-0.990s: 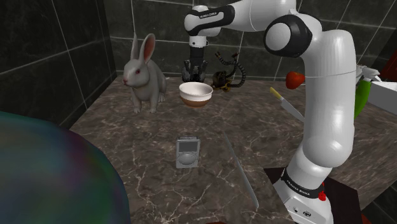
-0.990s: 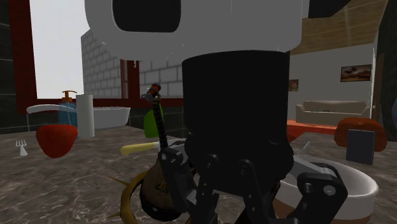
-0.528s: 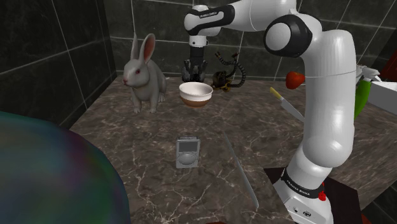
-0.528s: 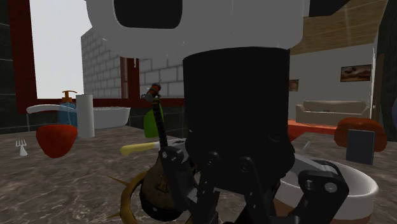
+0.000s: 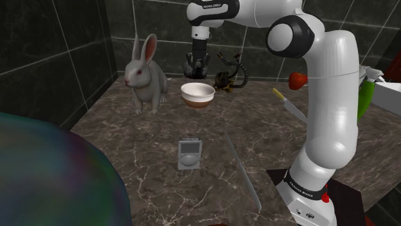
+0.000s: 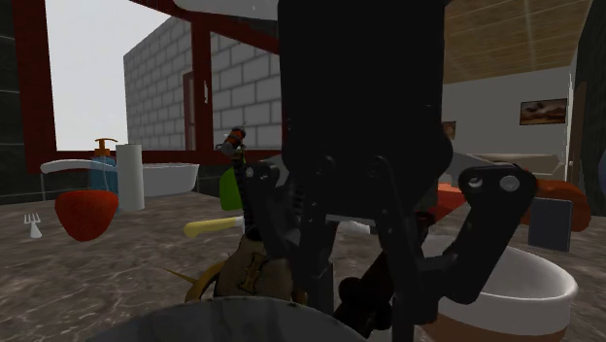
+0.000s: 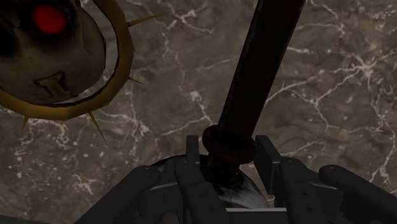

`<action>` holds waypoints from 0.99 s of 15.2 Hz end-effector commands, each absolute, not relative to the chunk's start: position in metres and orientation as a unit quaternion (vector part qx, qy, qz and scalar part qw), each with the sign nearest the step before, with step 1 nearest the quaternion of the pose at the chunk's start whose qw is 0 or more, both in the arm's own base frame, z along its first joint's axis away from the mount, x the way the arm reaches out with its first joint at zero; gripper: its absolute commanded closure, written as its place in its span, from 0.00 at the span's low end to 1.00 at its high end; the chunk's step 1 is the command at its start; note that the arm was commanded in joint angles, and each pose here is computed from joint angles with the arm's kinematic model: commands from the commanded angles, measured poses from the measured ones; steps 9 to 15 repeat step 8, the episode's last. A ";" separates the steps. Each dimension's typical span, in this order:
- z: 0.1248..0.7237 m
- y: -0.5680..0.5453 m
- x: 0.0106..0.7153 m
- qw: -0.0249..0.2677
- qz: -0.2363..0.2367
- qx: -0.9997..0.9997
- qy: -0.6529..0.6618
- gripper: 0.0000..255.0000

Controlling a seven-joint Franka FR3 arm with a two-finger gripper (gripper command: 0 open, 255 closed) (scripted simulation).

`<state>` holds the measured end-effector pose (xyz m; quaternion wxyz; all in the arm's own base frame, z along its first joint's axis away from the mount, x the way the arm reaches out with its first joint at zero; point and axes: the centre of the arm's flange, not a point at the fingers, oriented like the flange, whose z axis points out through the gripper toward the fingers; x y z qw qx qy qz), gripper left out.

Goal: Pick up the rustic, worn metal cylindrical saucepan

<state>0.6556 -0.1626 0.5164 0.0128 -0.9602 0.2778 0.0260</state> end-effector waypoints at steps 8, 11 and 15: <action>0.556 -0.163 0.656 0.013 0.026 -0.960 0.278 1.00; 0.556 -0.163 0.656 0.013 0.026 -0.960 0.278 1.00; 0.556 -0.163 0.656 0.013 0.026 -0.960 0.278 1.00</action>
